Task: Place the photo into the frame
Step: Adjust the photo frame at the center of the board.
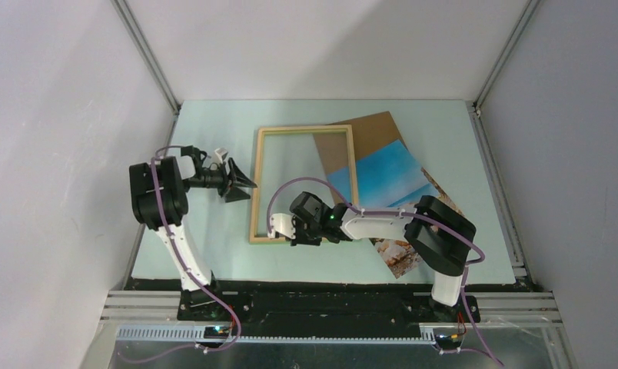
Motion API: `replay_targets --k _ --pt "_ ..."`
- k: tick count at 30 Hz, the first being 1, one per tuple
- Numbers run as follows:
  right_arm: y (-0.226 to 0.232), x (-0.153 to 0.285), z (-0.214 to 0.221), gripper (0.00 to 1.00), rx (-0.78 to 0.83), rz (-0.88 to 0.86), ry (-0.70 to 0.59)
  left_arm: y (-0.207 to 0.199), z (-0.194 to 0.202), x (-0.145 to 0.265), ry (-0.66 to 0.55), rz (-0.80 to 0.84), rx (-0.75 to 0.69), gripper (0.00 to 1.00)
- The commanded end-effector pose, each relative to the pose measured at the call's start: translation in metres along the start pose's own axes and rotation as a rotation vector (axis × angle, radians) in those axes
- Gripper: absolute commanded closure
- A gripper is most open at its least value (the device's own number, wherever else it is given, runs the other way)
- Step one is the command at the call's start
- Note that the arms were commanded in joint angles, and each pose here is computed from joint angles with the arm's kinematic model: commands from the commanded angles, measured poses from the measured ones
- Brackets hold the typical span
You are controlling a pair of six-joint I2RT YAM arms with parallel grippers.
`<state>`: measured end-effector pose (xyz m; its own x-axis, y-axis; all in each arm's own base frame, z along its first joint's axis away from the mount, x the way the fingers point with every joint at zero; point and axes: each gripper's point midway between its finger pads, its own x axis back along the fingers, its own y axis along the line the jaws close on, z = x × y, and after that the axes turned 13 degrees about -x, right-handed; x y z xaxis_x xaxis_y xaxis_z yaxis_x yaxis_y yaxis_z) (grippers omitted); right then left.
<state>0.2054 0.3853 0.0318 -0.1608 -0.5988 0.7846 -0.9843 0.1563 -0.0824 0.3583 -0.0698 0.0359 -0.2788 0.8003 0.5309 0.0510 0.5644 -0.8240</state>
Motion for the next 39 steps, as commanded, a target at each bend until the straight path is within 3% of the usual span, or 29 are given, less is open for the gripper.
replay_targets --k 1,17,37,39 --pt "-0.009 -0.002 -0.012 1.0 -0.005 0.02 -0.014 0.004 -0.006 0.017 -0.037 -0.095 -0.064 0.33" --pt "0.006 -0.03 -0.034 1.0 0.043 -0.055 0.026 0.022 -0.025 0.069 -0.12 -0.48 -0.237 0.29" --pt "0.014 -0.058 -0.076 1.0 0.087 -0.077 0.028 0.025 -0.028 0.108 -0.177 -0.646 -0.289 0.29" --pt "0.012 -0.058 -0.078 0.96 0.081 -0.059 0.027 0.026 -0.029 0.113 -0.187 -0.65 -0.285 0.29"
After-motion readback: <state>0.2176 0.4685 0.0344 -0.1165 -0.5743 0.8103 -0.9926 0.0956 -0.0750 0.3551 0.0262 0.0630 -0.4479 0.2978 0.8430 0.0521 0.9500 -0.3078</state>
